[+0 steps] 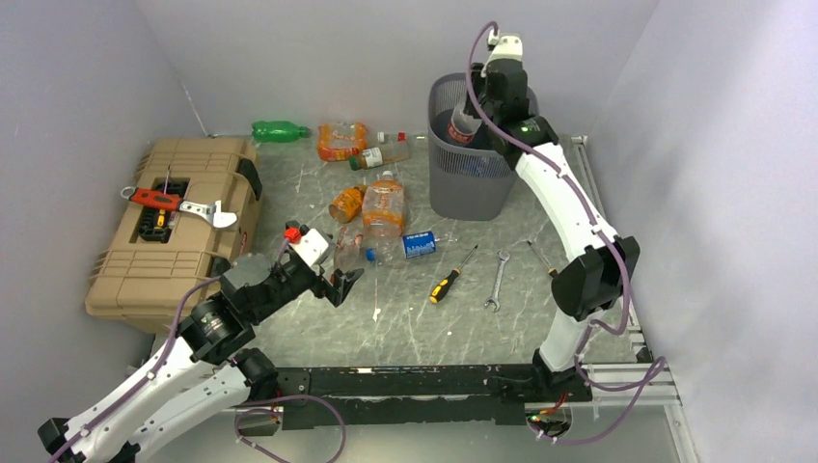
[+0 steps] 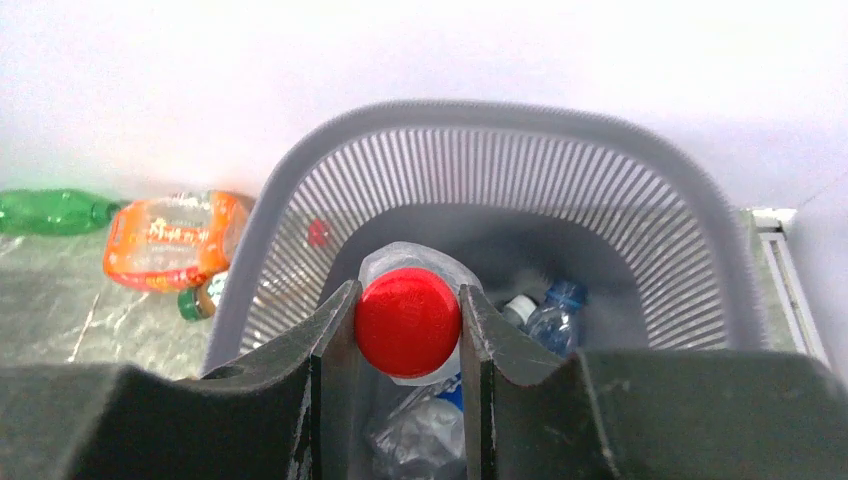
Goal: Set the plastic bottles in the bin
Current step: Place the plastic bottle in the trash bin.
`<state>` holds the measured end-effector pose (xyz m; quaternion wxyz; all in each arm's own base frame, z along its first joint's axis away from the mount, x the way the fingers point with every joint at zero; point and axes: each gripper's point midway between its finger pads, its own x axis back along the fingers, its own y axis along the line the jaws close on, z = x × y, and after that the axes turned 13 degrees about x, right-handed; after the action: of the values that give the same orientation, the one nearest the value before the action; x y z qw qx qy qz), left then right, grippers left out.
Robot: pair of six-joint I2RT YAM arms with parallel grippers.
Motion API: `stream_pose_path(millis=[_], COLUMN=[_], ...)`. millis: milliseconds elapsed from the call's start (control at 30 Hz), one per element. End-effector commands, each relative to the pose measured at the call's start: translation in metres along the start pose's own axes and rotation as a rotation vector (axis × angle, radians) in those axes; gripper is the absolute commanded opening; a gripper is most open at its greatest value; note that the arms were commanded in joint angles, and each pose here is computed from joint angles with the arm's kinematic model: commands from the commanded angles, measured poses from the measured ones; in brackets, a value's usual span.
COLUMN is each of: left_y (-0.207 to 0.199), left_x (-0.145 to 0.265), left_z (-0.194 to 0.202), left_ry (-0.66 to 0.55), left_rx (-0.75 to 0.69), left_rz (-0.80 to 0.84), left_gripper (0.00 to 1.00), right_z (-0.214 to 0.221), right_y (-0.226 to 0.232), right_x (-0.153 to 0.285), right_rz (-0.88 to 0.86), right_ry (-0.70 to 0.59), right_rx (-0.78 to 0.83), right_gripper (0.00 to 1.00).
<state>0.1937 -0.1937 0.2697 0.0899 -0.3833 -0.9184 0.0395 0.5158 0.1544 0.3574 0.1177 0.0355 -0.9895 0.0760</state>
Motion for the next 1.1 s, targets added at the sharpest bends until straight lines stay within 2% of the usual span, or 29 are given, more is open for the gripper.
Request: stream_pose_path(millis=[0,133,533,600,700,733,833,933,1067], left_y=[-0.003,-0.003,-0.004,-0.004,-0.003,-0.003,-0.004,-0.004,-0.003], left_x=[0.0,0.0,0.001,0.0,0.001,0.001,-0.001,-0.001,0.001], left_z=[-0.008,-0.008,-0.008,-0.008,-0.008,-0.008,-0.007,-0.007,-0.008], left_ry=[-0.017,-0.015,-0.019,-0.019,-0.019,-0.02,-0.017,-0.011,-0.02], left_rx=[-0.01,-0.01,-0.015,-0.017,-0.017,-0.015,-0.017,-0.018,-0.018], left_rz=[0.014,0.016,0.019,0.019,0.018,0.018,0.023,0.022,0.015], left_gripper=[0.99,0.99,0.99,0.99,0.99,0.99,0.99,0.99,0.99], right_z=[0.024,0.055,0.082,0.079,0.046,0.038,0.015,0.01,0.044], right_y=[-0.015,-0.012,0.0,-0.001,0.002,0.006,0.018,0.024,0.029], right_x=[-0.017,-0.03,-0.049,-0.047,-0.027,-0.023,-0.021,-0.025,-0.042], right_rz=[0.033,0.027,-0.005,-0.001,-0.058,-0.086,-0.152,-0.179,-0.174], right_ry=[0.092,0.166,0.224,0.21,0.039,0.021,0.026,0.057,0.178], right_rx=[0.001,0.015,0.003,-0.023,-0.091,-0.109,-0.118,-0.114,-0.079], right_gripper=[0.0,0.0,0.0,0.0,0.0,0.0,0.0,0.0,0.0])
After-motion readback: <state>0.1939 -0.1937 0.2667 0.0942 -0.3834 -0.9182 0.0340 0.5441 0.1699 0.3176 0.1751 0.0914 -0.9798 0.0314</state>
